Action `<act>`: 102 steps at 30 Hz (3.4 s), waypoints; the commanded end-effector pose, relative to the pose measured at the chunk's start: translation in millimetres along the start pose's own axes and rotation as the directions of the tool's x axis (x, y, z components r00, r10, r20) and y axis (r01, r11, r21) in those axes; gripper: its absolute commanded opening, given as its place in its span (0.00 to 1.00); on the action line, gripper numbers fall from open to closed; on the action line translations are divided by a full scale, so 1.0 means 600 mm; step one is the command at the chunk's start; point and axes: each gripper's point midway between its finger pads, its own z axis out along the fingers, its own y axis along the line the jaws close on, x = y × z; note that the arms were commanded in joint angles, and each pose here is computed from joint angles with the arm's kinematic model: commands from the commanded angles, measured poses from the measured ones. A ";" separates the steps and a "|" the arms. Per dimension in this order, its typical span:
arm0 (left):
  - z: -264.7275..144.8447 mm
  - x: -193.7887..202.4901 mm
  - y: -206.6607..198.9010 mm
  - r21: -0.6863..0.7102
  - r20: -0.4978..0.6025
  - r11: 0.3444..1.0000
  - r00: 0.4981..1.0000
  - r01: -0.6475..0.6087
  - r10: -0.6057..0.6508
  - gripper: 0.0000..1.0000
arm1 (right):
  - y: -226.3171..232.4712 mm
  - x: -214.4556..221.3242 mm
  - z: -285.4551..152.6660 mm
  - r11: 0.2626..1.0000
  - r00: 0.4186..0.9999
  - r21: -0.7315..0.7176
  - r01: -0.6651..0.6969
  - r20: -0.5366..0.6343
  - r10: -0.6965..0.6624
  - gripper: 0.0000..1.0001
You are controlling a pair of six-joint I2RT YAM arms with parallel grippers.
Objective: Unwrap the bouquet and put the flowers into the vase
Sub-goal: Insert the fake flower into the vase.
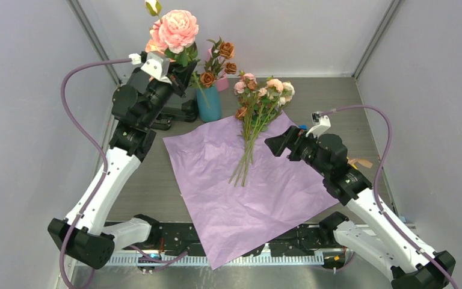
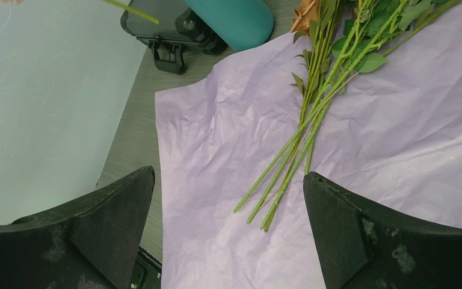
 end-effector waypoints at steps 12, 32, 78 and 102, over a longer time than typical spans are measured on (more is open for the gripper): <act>0.058 -0.074 0.030 -0.041 0.161 0.979 0.966 -0.200 0.204 0.00 | 0.013 -0.030 0.000 0.998 0.999 -0.061 -0.023 0.043 0.026 0.99; 0.086 -0.064 0.049 -0.085 0.181 0.973 0.957 -0.214 0.226 0.00 | 0.008 -0.030 0.005 0.996 0.999 -0.079 -0.042 0.025 0.044 0.99; 0.077 0.241 0.088 -0.110 -0.137 0.991 0.988 -0.081 0.066 0.00 | 0.006 -0.024 -0.003 0.993 0.998 -0.100 -0.057 0.002 0.058 1.00; 0.065 0.343 0.082 -0.088 -0.275 0.995 0.961 -0.056 0.029 0.00 | 0.012 -0.021 -0.007 0.991 0.998 -0.118 -0.067 -0.010 0.066 1.00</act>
